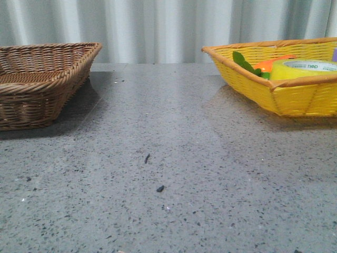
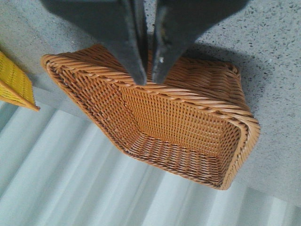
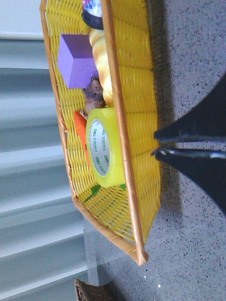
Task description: Transfer tape with both arms
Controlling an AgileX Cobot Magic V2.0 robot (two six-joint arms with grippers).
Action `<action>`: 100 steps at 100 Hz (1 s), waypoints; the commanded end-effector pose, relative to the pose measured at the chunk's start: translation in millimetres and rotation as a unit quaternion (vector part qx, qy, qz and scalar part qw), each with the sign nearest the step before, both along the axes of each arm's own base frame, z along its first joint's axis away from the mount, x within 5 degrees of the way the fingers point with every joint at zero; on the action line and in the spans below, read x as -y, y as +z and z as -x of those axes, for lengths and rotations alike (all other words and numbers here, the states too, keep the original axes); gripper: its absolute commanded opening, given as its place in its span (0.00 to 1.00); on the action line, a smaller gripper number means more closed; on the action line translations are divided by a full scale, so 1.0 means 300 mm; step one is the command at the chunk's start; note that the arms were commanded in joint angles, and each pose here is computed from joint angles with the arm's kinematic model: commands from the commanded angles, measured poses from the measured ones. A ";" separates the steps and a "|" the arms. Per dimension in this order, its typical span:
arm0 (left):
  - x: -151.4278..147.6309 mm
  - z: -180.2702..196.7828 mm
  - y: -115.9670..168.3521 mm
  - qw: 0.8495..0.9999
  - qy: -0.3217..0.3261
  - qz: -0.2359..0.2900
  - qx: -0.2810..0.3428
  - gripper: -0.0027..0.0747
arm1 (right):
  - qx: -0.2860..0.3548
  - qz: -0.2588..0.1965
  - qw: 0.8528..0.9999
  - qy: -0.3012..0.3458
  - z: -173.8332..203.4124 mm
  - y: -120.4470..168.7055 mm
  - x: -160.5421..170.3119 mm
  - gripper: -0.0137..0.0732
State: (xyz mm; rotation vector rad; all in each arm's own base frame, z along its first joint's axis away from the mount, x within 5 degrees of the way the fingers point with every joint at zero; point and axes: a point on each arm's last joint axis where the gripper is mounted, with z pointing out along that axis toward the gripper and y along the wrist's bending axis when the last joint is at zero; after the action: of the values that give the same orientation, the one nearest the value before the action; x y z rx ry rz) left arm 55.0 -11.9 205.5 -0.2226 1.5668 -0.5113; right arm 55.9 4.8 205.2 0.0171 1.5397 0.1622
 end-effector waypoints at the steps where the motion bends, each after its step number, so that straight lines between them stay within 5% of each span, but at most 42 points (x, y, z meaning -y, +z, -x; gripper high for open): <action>1: -0.010 0.005 0.012 0.999 0.014 0.019 0.037 0.01 | 0.034 0.004 0.999 0.001 0.003 0.000 -0.002 0.09; 15: -0.012 0.006 0.015 0.998 0.014 0.054 0.035 0.01 | 0.056 -0.043 0.997 0.007 0.006 0.017 -0.002 0.09; 35: -0.013 0.013 0.055 0.993 0.010 0.110 0.045 0.01 | 0.096 -0.192 0.977 0.013 0.017 0.077 0.009 0.09; 48: -0.004 0.037 0.166 0.992 -0.012 0.104 0.068 0.01 | 0.087 -0.179 0.980 0.024 0.042 0.187 0.003 0.09; 65: 0.026 0.041 0.332 0.998 -0.053 -0.035 0.020 0.02 | 0.051 -0.110 0.992 0.016 0.034 0.367 -0.002 0.09; 74: 0.033 0.009 0.416 0.997 -0.057 -0.056 0.004 0.13 | 0.033 -0.104 0.994 0.014 -0.012 0.468 -0.006 0.09; 84: 0.041 -0.041 0.482 0.993 -0.060 -0.101 0.003 0.38 | -0.007 -0.088 0.996 0.011 -0.094 0.559 -0.014 0.12; 92: 0.051 -0.084 0.509 0.990 -0.068 -0.121 -0.014 0.61 | -0.055 -0.054 0.997 0.010 -0.154 0.627 -0.022 0.22; 100: 0.062 -0.115 0.510 0.988 -0.083 -0.124 -0.048 0.68 | -0.113 -0.026 0.993 0.012 -0.225 0.675 -0.031 0.35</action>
State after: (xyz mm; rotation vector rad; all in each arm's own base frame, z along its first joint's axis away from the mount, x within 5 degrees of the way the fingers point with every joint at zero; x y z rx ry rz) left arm 78.6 -28.2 343.7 0.0663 1.7429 -0.4283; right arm 101.5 12.9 378.9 0.1173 1.7234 0.2930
